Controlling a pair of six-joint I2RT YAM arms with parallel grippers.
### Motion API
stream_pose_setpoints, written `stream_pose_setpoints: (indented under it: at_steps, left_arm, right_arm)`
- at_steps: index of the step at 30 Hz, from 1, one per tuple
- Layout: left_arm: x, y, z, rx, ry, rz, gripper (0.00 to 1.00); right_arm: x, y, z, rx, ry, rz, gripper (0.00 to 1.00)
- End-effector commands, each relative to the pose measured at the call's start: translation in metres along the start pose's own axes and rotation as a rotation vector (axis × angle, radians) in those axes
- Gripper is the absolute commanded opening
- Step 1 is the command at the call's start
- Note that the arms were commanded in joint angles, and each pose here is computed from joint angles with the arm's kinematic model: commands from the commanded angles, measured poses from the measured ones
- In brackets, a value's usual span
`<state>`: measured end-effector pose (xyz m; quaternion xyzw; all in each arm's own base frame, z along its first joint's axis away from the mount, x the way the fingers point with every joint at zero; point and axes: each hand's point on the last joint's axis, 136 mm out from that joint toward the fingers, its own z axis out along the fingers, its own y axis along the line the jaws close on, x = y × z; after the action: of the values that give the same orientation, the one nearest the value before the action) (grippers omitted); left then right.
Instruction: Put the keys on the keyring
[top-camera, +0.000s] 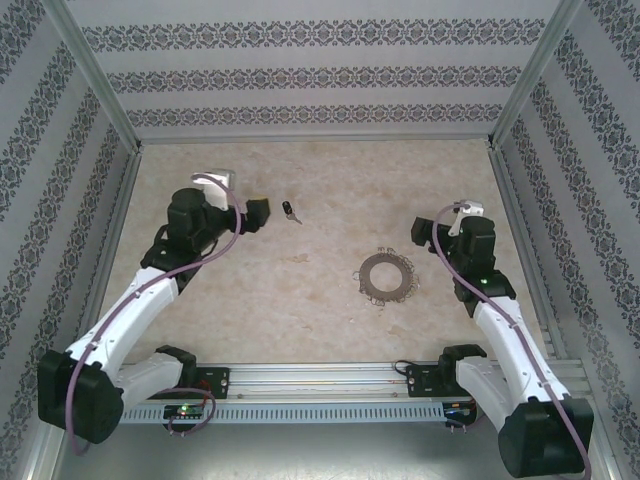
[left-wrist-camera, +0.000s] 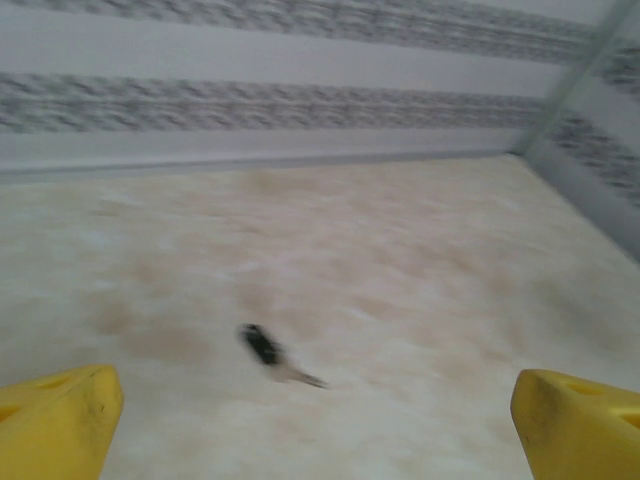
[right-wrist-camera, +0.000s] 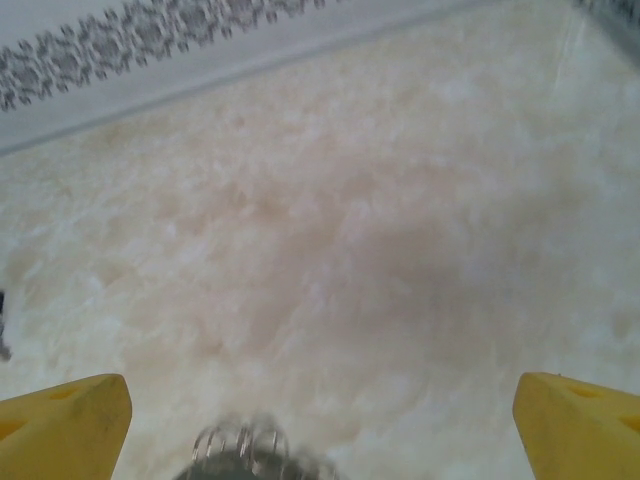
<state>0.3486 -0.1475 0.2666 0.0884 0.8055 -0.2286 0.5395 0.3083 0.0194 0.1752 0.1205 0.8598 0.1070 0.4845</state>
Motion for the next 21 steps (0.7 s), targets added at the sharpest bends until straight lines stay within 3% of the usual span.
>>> stream_pose_setpoints:
  at_steps: [1,3,9,15,21]
  left_arm:
    - [0.045,-0.051,0.002,0.145,0.241,-0.112,1.0]
    - [0.065,-0.086,0.01,0.219,0.342,-0.098,1.0]
    - [0.134,-0.153,0.029,0.24,0.569,-0.009,1.0]
    - [0.178,-0.172,0.055,0.232,0.689,0.007,0.99]
    - [0.188,-0.172,0.077,0.163,0.702,-0.013,0.9]
  right_arm:
    - [0.043,0.008,-0.011,-0.039,0.196,0.129,0.98]
    - [0.05,0.015,-0.015,-0.078,0.236,0.152,0.98]
    - [0.076,0.011,-0.015,-0.081,0.301,0.14,0.98]
    - [0.081,0.008,-0.016,-0.081,0.304,0.16,0.98]
    - [0.075,0.002,-0.018,-0.052,0.297,0.133,0.98]
